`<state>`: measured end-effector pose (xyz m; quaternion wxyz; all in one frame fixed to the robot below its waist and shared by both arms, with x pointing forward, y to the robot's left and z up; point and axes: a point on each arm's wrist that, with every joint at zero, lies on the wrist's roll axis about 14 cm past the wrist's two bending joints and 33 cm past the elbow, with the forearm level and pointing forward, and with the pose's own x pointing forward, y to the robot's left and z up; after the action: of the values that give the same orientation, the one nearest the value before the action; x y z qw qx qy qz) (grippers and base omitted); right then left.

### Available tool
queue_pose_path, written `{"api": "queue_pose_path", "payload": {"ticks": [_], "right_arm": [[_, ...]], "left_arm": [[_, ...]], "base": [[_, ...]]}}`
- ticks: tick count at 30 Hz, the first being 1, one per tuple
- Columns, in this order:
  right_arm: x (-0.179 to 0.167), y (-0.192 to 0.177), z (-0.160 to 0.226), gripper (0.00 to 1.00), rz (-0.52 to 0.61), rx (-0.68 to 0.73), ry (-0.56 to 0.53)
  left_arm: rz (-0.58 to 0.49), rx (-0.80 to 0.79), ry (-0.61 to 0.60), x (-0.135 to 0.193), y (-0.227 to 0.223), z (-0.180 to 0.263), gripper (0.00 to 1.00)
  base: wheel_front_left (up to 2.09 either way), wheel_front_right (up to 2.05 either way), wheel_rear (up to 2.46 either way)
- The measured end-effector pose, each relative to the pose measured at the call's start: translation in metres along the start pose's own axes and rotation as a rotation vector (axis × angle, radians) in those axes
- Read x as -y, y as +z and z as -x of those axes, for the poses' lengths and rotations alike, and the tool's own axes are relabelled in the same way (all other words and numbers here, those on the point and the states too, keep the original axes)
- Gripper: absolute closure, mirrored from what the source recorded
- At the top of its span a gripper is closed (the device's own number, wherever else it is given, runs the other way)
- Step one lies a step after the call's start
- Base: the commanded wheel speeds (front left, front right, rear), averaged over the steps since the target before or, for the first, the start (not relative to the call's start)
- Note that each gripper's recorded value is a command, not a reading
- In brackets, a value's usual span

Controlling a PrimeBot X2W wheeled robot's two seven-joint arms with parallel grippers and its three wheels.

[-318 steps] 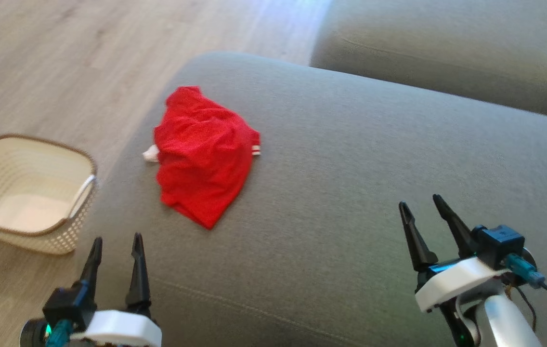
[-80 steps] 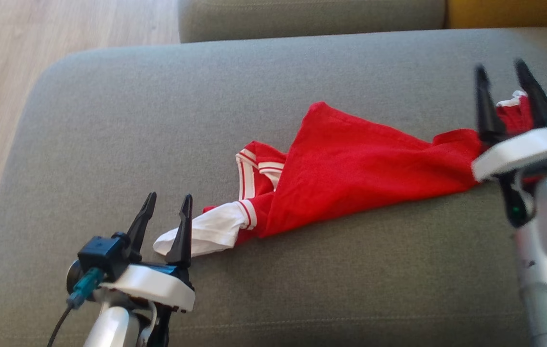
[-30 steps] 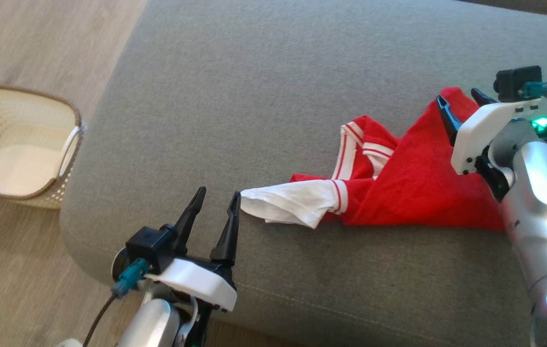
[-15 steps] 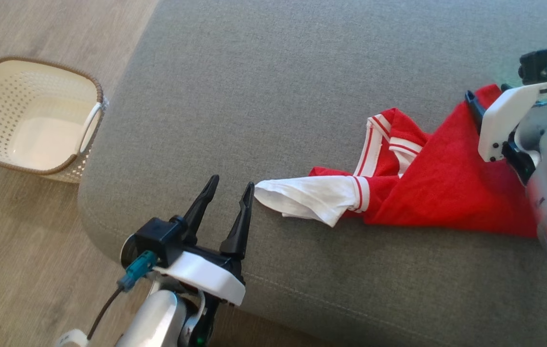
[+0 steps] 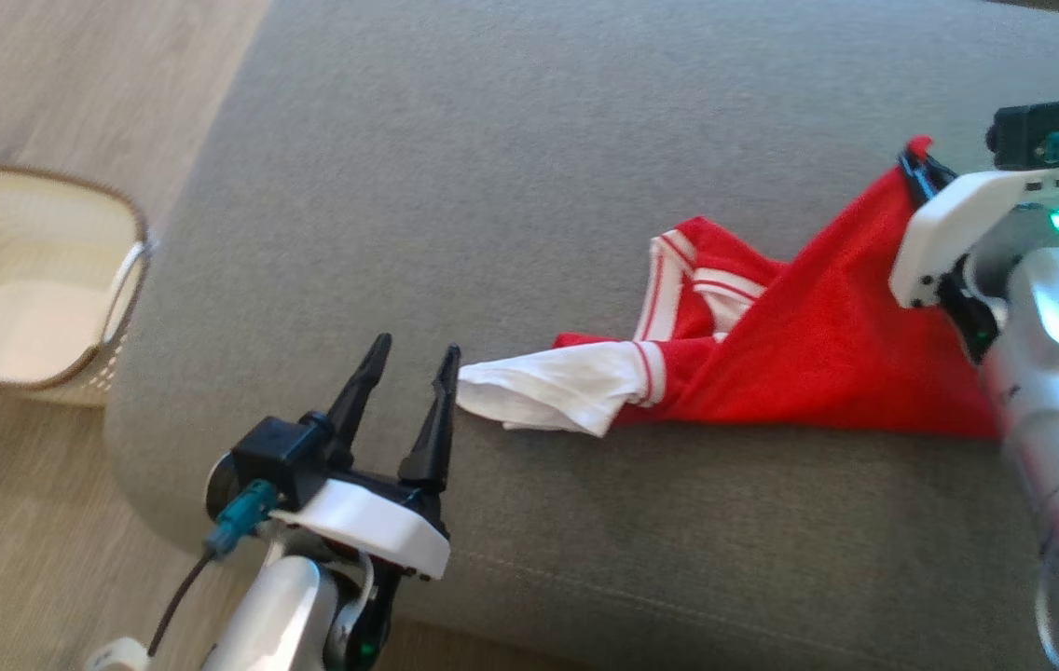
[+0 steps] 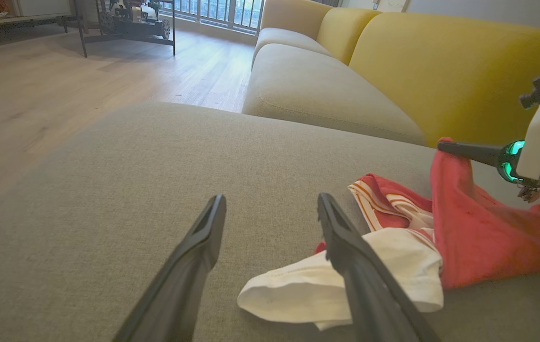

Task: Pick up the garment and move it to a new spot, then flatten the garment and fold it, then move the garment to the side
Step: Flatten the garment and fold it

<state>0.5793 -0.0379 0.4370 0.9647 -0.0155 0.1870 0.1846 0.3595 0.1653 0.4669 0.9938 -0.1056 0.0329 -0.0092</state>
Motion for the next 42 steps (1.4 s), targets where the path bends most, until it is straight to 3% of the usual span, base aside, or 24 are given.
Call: {"api": "queue_pose_path", "payload": {"ticks": [11, 22, 29, 32, 36, 42], "right_arm": [[0.029, 0.063, 0.057, 1.0, -0.212, 0.311, -0.091], [0.049, 0.0, 0.167, 1.0, -0.38, 0.367, -0.162], [0.072, -0.065, 0.237, 1.0, -0.446, 0.222, -0.274], [0.094, -0.083, 0.269, 1.0, -0.452, 0.172, -0.374], [0.12, -0.083, 0.299, 1.0, -0.432, 0.146, -0.477], [0.115, -0.076, 0.297, 1.0, -0.432, 0.132, -0.457]], "left_arm": [[0.007, -0.01, -0.027, 0.009, -0.006, -0.002, 0.0], [-0.005, -0.043, -0.08, 0.022, -0.019, 0.004, 0.0], [-0.032, -0.091, -0.138, 0.036, -0.033, 0.002, 0.0], [-0.033, -0.097, -0.128, 0.032, -0.035, 0.0, 0.0], [-0.04, -0.104, -0.129, 0.032, -0.037, -0.001, 0.0], [-0.04, -0.153, -0.154, 0.036, -0.052, 0.004, 0.0]], "base": [[0.0, 0.0, 0.0], [0.0, 0.0, 0.0], [0.0, 0.0, 0.0], [0.0, 0.0, 0.0], [0.0, 0.0, 0.0], [0.0, 0.0, 0.0]]}}
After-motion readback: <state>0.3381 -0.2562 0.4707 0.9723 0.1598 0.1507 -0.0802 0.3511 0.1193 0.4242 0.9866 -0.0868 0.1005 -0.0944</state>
